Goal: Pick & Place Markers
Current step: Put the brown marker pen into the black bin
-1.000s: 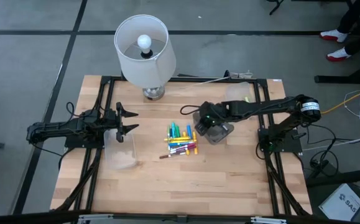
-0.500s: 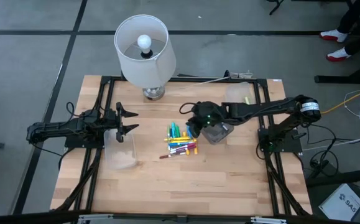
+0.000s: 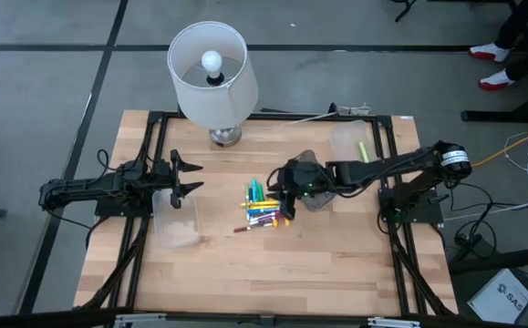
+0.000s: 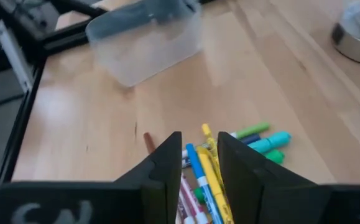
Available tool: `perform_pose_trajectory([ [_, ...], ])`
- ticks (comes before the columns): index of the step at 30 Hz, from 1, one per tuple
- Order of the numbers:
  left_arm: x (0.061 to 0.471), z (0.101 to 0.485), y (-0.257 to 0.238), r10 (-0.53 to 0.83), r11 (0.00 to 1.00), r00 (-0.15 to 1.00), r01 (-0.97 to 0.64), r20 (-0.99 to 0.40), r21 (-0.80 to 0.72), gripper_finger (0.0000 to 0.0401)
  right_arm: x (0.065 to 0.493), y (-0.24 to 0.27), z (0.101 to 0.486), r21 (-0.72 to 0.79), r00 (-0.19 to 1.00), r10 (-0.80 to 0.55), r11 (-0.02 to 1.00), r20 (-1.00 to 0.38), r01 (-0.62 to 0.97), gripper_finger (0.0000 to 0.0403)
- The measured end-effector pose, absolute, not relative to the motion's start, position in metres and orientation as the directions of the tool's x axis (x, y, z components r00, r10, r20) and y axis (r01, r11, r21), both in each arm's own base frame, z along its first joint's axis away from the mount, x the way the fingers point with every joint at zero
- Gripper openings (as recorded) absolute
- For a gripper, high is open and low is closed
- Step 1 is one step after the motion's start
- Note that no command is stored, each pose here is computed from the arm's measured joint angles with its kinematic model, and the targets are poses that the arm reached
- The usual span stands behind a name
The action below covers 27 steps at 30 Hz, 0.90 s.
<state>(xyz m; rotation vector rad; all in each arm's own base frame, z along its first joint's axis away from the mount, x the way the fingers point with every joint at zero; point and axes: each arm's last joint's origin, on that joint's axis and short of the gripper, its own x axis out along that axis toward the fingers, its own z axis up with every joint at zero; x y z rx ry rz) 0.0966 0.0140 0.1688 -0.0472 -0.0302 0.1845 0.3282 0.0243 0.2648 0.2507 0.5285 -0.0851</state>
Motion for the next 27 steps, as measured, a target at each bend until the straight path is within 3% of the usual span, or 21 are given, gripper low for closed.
perform_pose_trajectory([
  [11, 0.097, 0.169, 0.014, 0.184, 0.982, 0.983, -0.183, 0.026, -0.049, 0.0242, 0.323, 0.061, 0.265, 0.057, 0.858, 0.074, 0.997, -0.509, -0.052, 0.0103],
  [21, 0.097, 0.169, 0.014, 0.184, 0.982, 0.983, -0.183, 0.026, -0.05, 0.0242, 0.321, 0.082, 0.261, -0.002, 0.86, 0.031, 0.999, -0.509, -0.038, 0.0103],
  [27, 0.097, 0.169, 0.014, 0.184, 0.982, 0.983, -0.183, 0.026, -0.049, 0.0242, 0.336, 0.088, 0.228, -0.041, 0.811, 0.02, 0.998, -0.585, -0.054, 0.0103],
])
